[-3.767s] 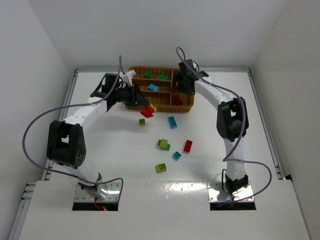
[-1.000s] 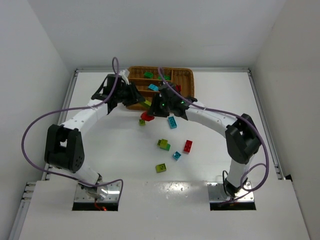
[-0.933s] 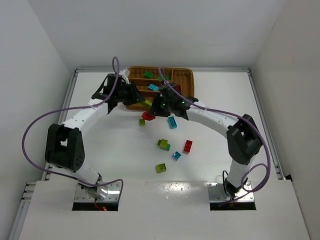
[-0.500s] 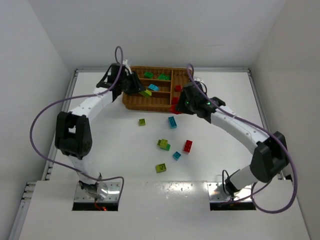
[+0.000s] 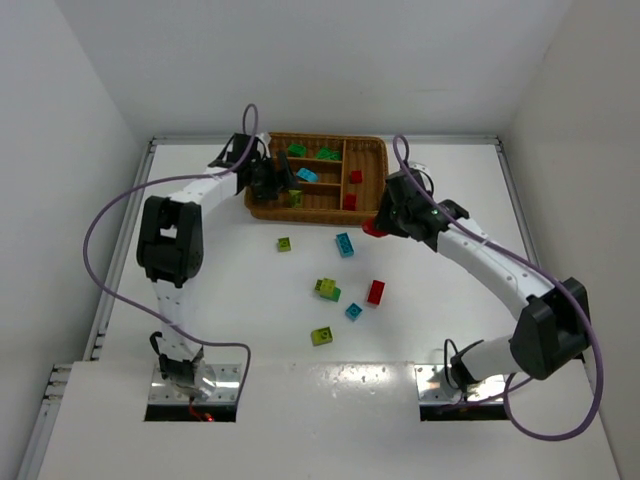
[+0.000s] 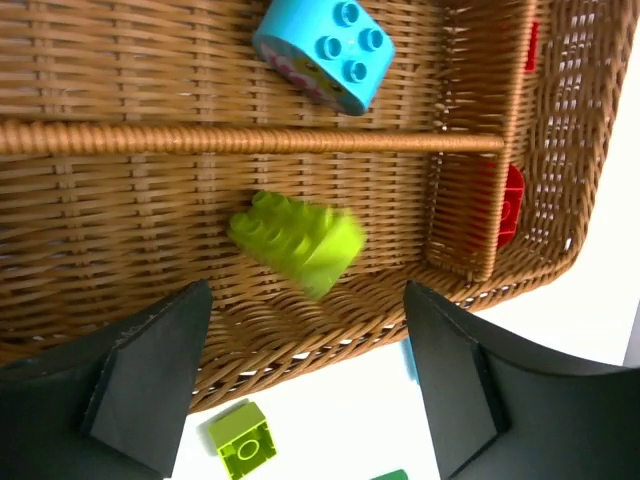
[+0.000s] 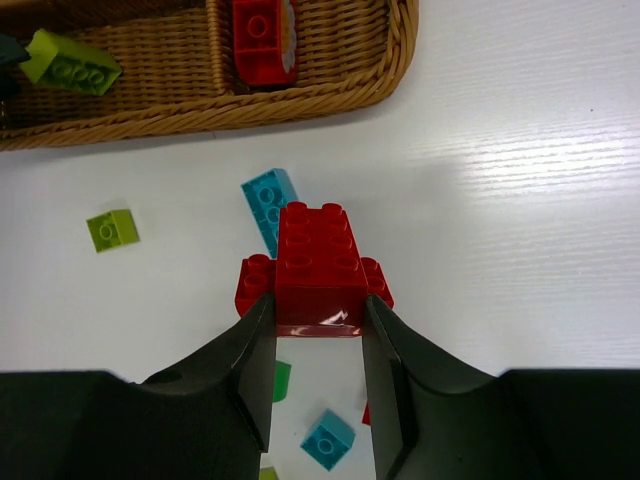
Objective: Sort the legos into containers by color
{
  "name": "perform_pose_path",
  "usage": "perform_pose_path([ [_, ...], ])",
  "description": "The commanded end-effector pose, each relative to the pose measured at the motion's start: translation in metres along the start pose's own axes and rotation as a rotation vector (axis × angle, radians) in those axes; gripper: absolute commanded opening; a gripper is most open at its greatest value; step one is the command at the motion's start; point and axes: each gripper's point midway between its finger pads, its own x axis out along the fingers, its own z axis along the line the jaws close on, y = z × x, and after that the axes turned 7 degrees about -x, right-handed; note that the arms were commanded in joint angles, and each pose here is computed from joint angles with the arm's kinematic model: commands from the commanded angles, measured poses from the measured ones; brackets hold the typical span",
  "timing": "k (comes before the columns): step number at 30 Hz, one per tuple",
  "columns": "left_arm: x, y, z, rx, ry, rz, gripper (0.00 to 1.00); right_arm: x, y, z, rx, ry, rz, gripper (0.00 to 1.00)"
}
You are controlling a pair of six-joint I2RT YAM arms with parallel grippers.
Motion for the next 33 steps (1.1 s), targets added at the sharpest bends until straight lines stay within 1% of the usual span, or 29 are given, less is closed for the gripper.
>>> perform_pose_path([
  [1, -0.032, -0.028, -0.034, 0.049, 0.094, -0.064, 0.84, -0.01, -0.011, 0.002, 0.014, -0.037, -0.03, 0.1],
  [3, -0.044, -0.026, -0.039, 0.077, 0.104, -0.057, 0.86, -0.01, -0.01, 0.003, 0.004, -0.045, -0.026, 0.1],
  [4, -0.056, -0.022, -0.051, 0.092, 0.131, -0.061, 0.86, -0.007, -0.01, 0.003, -0.006, -0.044, -0.024, 0.1],
  [6, -0.064, 0.001, -0.055, 0.119, 0.145, -0.011, 0.82, -0.006, -0.011, 0.006, -0.006, -0.052, -0.02, 0.1],
  [7, -0.069, 0.008, -0.058, 0.137, 0.151, -0.006, 0.82, -0.006, -0.011, 0.006, -0.006, -0.052, -0.02, 0.1],
  [8, -0.082, 0.015, -0.071, 0.156, 0.179, -0.008, 0.82, -0.006, -0.011, 0.006, -0.006, -0.052, -0.02, 0.1],
  [9, -0.083, 0.03, -0.081, 0.177, 0.195, 0.015, 0.82, -0.006, -0.013, 0.007, -0.004, -0.057, -0.029, 0.1],
  [11, -0.085, 0.055, -0.083, 0.178, 0.198, 0.057, 0.82, 0.001, -0.009, 0.005, 0.004, -0.038, -0.016, 0.1],
  [13, -0.087, 0.085, -0.102, 0.179, 0.26, 0.112, 0.88, 0.003, -0.011, 0.005, 0.014, -0.026, -0.019, 0.1],
  [14, -0.089, 0.091, -0.11, 0.179, 0.278, 0.114, 0.9, 0.005, -0.013, 0.006, 0.027, -0.026, -0.019, 0.1],
  [15, -0.086, 0.106, -0.119, 0.163, 0.307, 0.135, 0.94, 0.005, -0.013, 0.006, 0.027, -0.026, -0.019, 0.1],
  [17, -0.084, 0.118, -0.134, 0.13, 0.362, 0.135, 0.98, 0.007, -0.01, 0.012, 0.02, -0.045, -0.011, 0.1],
  [20, -0.082, 0.13, -0.149, 0.112, 0.437, 0.16, 0.98, 0.006, -0.009, 0.019, 0.022, -0.08, -0.001, 0.1],
  [22, -0.072, 0.143, -0.153, 0.118, 0.45, 0.181, 0.98, 0.002, -0.012, 0.023, 0.024, -0.105, -0.008, 0.1],
  [23, -0.074, 0.149, -0.16, 0.131, 0.47, 0.193, 0.98, 0.002, -0.011, 0.025, 0.024, -0.114, -0.003, 0.1],
  [27, -0.073, 0.159, -0.173, 0.171, 0.55, 0.192, 0.94, -0.002, -0.011, 0.029, 0.025, -0.139, 0.0, 0.1],
  [28, -0.072, 0.16, -0.172, 0.172, 0.553, 0.19, 0.91, -0.003, -0.01, 0.03, 0.025, -0.149, 0.005, 0.1],
  [30, -0.07, 0.168, -0.177, 0.184, 0.564, 0.202, 0.88, -0.004, -0.009, 0.033, 0.024, -0.166, 0.015, 0.1],
  [31, -0.07, 0.167, -0.177, 0.204, 0.573, 0.191, 0.84, -0.004, -0.009, 0.033, 0.024, -0.166, 0.015, 0.1],
  [33, -0.068, 0.169, -0.178, 0.222, 0.569, 0.182, 0.8, -0.007, -0.01, 0.039, 0.024, -0.196, 0.022, 0.1],
])
